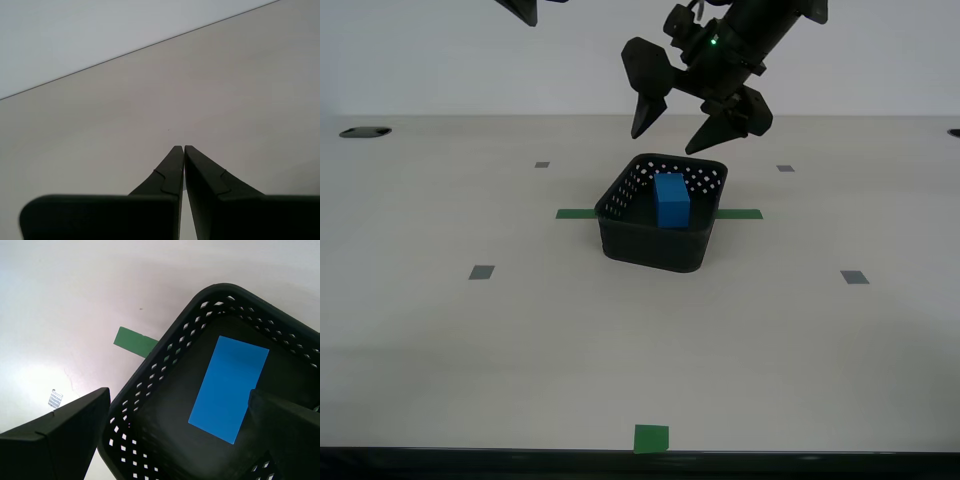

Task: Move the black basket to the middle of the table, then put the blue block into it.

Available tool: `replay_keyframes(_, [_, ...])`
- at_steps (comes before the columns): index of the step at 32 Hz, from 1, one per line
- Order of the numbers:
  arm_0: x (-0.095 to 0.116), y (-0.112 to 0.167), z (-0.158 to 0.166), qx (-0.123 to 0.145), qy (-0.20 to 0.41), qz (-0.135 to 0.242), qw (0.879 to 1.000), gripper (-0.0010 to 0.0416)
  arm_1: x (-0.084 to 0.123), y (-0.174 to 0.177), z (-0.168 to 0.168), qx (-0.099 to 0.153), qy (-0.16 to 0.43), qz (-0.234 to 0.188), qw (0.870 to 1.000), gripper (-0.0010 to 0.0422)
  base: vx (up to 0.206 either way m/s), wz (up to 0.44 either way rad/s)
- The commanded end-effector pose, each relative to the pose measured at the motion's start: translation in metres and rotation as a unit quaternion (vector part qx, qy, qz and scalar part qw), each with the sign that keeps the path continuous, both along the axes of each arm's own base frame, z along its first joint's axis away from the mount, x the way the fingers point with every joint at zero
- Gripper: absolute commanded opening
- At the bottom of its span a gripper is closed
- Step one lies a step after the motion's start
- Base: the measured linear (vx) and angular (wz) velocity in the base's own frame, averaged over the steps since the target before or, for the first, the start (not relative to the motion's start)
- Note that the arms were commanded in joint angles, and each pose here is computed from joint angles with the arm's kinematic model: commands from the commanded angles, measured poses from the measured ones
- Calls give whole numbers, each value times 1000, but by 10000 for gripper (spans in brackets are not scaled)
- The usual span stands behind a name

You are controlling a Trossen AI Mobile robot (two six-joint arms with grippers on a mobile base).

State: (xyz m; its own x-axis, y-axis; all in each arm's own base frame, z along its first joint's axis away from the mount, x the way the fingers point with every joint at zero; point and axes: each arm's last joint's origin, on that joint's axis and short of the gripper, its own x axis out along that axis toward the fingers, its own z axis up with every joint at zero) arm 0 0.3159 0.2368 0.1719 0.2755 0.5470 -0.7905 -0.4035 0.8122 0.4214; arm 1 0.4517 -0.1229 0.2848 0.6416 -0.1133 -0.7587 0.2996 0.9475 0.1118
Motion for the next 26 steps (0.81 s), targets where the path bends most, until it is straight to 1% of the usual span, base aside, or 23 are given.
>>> replay_keyframes(1, [0, 0, 0, 1, 0, 1, 1000, 387, 0, 0, 0, -1, -1, -1, 1000, 0, 0, 0])
replay_keyframes(26, [0, 0, 0, 2, 0, 1, 1000, 387, 0, 0, 0, -1, -2, 0, 1000, 0, 0, 0])
